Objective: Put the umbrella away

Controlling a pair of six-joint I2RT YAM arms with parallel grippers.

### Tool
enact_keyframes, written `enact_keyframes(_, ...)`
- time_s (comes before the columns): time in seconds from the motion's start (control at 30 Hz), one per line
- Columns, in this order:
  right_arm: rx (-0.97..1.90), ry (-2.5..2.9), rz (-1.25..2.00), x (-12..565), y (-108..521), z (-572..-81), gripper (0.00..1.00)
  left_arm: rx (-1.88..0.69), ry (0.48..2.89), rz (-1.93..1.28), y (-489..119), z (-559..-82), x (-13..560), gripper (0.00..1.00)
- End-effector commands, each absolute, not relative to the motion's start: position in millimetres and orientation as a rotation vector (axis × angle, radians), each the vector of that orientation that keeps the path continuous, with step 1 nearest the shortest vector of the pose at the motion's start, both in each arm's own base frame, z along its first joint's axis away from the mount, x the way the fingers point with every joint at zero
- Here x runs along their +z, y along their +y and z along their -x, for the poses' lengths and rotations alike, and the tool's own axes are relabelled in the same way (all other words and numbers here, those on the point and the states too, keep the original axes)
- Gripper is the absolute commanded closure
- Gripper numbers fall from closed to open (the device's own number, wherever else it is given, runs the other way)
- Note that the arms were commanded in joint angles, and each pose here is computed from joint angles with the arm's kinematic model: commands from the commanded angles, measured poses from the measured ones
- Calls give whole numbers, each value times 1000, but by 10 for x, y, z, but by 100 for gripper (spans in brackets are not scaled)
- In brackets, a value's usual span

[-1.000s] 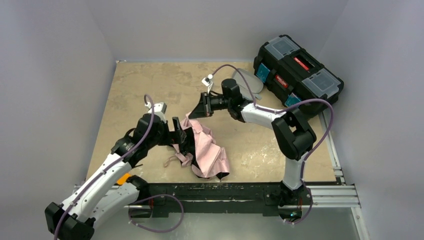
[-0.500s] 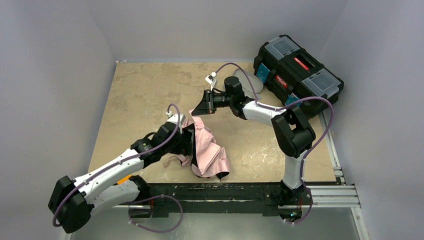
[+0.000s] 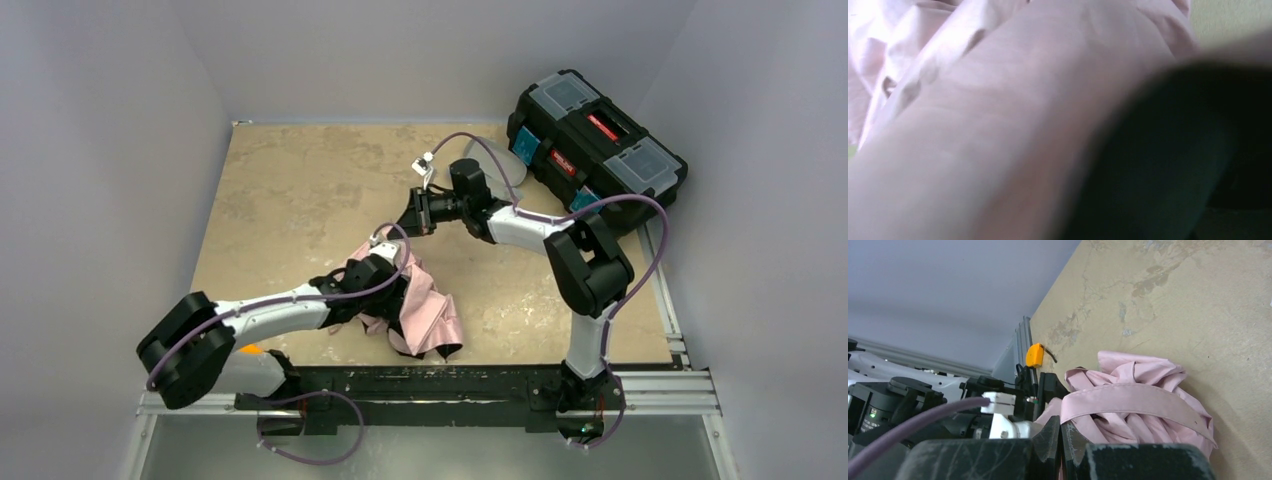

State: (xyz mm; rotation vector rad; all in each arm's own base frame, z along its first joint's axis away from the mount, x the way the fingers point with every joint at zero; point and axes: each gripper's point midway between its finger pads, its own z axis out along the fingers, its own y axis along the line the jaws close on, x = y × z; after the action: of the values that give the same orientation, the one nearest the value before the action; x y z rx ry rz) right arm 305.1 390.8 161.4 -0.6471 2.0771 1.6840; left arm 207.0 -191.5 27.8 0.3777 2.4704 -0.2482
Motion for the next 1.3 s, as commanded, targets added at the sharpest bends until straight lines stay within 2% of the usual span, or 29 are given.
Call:
enact_keyframes(0.0,1661,2003,695,1827,3834,-3019,100,-220,2428,-446,-2126,-2089,222,4)
enact_keyframes(0.1,1661,2012,686,1791,3805,-3025,100,-153,2470,-442,-2089,-1971,-23,16)
enact_keyframes(0.17,1664,2016,689,1771,3796,-3019,100,-116,2492,-462,-2064,-1876,-189,30)
enact_keyframes(0.3,1669,2016,703,1791,3792,-3020,100,-81,2501,-517,-2077,-1752,-312,80)
enact_keyframes(0.37,1674,2012,714,1815,3799,-3015,100,-79,2501,-548,-2097,-1715,-316,100)
enact_keyframes(0.57,1687,2011,792,1878,3822,-3006,100,-92,2421,-667,-2271,-1628,-119,100)
enact_keyframes(0.73,1635,1985,835,2053,3835,-3080,100,93,2230,-845,-2435,-1680,399,100)
enact_keyframes(0.93,1617,1985,866,2203,3957,-3114,100,288,2060,-1017,-2582,-1775,676,100)
enact_keyframes(1.13,1582,2128,919,1637,4079,-2763,100,394,2006,-1120,-2755,-1704,561,100)
enact_keyframes(1.27,1567,2314,765,1024,3985,-2620,100,489,2006,-1140,-2750,-1638,414,100)
